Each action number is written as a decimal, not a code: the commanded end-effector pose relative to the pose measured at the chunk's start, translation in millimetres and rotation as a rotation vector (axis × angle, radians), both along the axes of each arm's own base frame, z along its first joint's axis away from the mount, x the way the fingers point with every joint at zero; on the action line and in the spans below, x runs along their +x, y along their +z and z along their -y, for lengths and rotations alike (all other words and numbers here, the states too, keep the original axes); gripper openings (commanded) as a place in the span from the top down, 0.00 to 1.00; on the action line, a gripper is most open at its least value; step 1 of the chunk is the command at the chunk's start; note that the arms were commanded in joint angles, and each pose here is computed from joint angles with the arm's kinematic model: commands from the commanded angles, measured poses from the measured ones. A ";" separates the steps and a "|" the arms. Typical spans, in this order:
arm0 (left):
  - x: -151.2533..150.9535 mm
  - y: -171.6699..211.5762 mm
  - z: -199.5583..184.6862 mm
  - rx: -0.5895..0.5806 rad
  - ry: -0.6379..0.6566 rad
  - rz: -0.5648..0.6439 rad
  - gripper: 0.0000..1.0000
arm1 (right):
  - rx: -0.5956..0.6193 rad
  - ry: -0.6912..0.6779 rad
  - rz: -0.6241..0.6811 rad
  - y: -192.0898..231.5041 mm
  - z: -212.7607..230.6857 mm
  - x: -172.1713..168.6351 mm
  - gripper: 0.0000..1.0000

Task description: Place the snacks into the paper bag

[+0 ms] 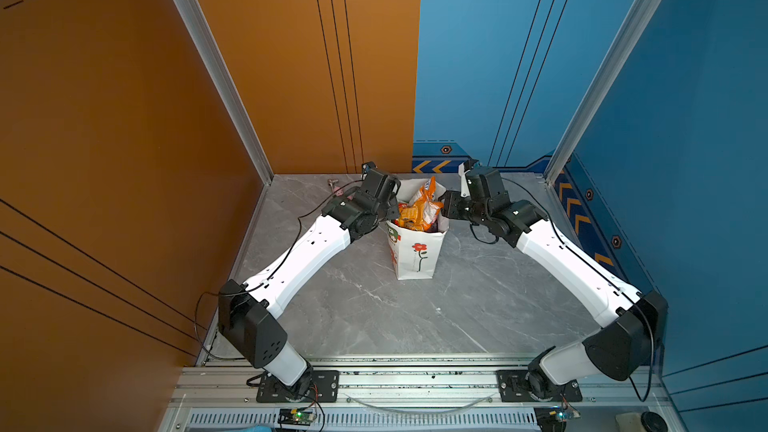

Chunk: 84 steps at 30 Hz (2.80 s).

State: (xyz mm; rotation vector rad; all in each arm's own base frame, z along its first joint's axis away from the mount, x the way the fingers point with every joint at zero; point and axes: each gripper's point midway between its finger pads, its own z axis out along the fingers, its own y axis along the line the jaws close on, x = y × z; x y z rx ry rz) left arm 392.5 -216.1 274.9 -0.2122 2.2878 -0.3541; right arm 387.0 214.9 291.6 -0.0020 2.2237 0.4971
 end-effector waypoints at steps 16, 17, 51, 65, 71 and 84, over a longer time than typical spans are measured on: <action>1.3 41.0 6.8 -0.086 -0.086 0.059 0.20 | 0.081 -0.065 0.177 64.2 59.2 -28.1 0.25; 0.7 43.9 6.5 -0.084 -0.090 0.063 0.19 | 0.082 -0.058 0.183 66.8 59.4 -29.7 0.24; -82.8 -115.9 -231.5 0.512 0.255 0.506 0.02 | -0.591 -0.619 0.185 -140.7 240.4 -47.5 0.00; -11.0 -172.0 -220.2 0.391 0.092 0.542 0.02 | -0.454 -0.409 0.405 -180.7 223.4 -11.2 0.00; -3.3 -185.0 -246.4 0.424 0.223 0.362 0.02 | -0.386 -0.416 0.323 -197.6 236.3 4.9 0.00; -1.7 -183.1 -243.3 0.440 0.215 0.371 0.02 | -0.394 -0.451 0.305 -198.1 242.4 2.1 0.00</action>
